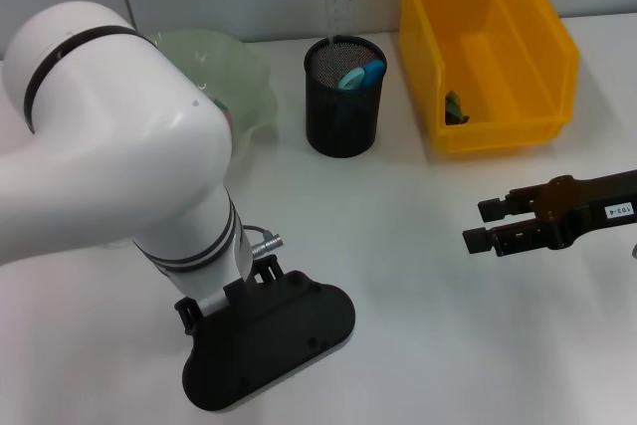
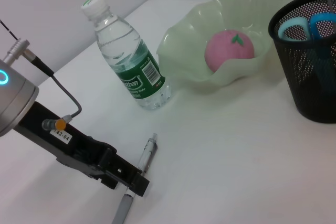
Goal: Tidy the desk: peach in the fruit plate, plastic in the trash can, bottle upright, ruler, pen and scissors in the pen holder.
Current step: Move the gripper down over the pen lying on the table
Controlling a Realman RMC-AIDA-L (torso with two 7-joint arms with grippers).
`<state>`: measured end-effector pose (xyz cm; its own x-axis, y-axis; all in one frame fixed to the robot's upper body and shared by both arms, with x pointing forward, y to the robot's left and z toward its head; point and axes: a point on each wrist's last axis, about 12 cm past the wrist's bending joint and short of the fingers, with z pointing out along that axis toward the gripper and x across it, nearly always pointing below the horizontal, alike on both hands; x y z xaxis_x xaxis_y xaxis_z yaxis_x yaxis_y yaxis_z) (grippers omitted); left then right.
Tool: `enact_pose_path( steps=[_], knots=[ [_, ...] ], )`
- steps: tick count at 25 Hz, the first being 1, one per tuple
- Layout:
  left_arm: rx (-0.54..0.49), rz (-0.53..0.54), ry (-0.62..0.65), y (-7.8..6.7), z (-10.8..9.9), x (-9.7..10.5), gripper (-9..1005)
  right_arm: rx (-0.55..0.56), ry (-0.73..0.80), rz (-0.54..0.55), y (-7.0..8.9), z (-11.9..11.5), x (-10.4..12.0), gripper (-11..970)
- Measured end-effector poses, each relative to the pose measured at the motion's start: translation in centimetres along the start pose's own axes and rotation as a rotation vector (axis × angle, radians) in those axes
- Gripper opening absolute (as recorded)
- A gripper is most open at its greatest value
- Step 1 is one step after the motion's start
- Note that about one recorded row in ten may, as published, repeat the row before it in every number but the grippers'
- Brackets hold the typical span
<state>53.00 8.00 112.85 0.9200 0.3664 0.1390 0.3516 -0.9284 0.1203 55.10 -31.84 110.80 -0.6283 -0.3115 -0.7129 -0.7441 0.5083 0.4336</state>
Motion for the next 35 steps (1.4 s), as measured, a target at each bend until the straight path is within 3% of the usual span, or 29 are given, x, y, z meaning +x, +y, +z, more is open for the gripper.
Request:
enact_pose_path(
  steps=[4, 10, 18, 35],
  knots=[
    [-0.001, -0.003, 0.005, 0.06, 0.03, 0.03, 730, 0.002, 0.0, -0.003, -0.03, 0.04, -0.09, 737],
    [0.002, -0.011, 0.017, 0.16, 0.22, 0.24, 585, 0.002, 0.0, -0.007, -0.05, 0.07, -0.23, 735],
    [0.027, -0.012, 0.032, 0.34, 0.5, 0.25, 586, 0.006, -0.002, -0.009, -0.09, 0.02, -0.26, 659],
    [0.041, -0.011, 0.039, 0.39, 0.52, 0.09, 584, 0.007, -0.003, -0.008, -0.12, 0.03, -0.38, 665]
  ],
)
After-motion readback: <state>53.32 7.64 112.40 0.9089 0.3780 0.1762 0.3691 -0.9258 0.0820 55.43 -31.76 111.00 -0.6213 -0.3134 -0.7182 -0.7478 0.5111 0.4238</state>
